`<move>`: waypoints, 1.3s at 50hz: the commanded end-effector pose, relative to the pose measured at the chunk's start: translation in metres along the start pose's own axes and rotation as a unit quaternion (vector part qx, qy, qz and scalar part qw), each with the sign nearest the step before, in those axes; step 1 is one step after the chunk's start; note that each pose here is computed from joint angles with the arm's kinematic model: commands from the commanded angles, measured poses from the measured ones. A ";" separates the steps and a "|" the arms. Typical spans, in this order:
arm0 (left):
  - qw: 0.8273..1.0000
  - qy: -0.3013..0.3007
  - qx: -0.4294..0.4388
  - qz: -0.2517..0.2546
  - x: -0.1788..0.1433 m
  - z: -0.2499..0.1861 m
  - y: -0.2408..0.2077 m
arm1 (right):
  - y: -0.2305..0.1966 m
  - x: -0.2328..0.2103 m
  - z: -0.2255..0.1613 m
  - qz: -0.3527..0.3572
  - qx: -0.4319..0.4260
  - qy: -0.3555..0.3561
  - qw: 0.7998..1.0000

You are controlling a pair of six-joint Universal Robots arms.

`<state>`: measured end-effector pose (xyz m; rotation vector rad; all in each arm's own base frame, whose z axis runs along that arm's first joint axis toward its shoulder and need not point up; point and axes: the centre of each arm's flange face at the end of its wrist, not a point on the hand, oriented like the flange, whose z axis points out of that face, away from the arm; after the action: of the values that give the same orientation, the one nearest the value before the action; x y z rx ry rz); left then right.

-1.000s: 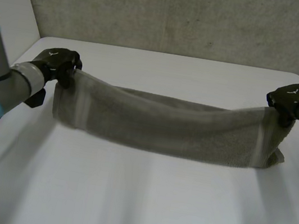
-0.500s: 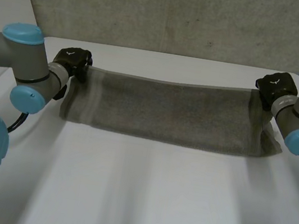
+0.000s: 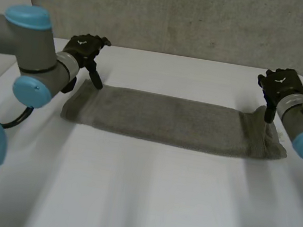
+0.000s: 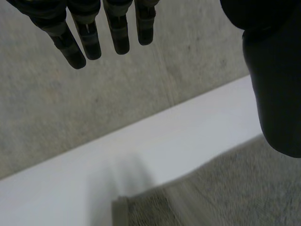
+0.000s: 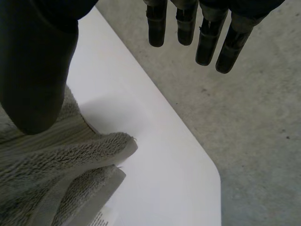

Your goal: Fold the towel.

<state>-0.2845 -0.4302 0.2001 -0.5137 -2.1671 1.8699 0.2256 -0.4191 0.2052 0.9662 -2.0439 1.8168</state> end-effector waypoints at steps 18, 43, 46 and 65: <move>0.994 0.026 0.107 0.017 0.004 -0.123 -0.022 | 0.034 -0.021 -0.069 0.007 -0.078 -0.092 0.993; 0.998 0.022 0.060 0.007 0.003 -0.137 0.009 | 0.102 -0.011 -0.024 -0.016 -0.140 -0.035 0.989; 0.998 0.022 0.058 0.007 0.003 -0.137 0.010 | 0.107 0.002 -0.024 -0.014 -0.150 -0.017 0.988; 0.998 0.019 0.058 0.007 0.000 -0.138 0.010 | 0.055 0.084 -0.011 -0.191 -0.122 0.121 0.967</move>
<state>-0.2290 -0.3042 0.2110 -0.5351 -2.0269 1.9587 0.0912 -0.4284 0.1827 0.9090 -1.8804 1.2841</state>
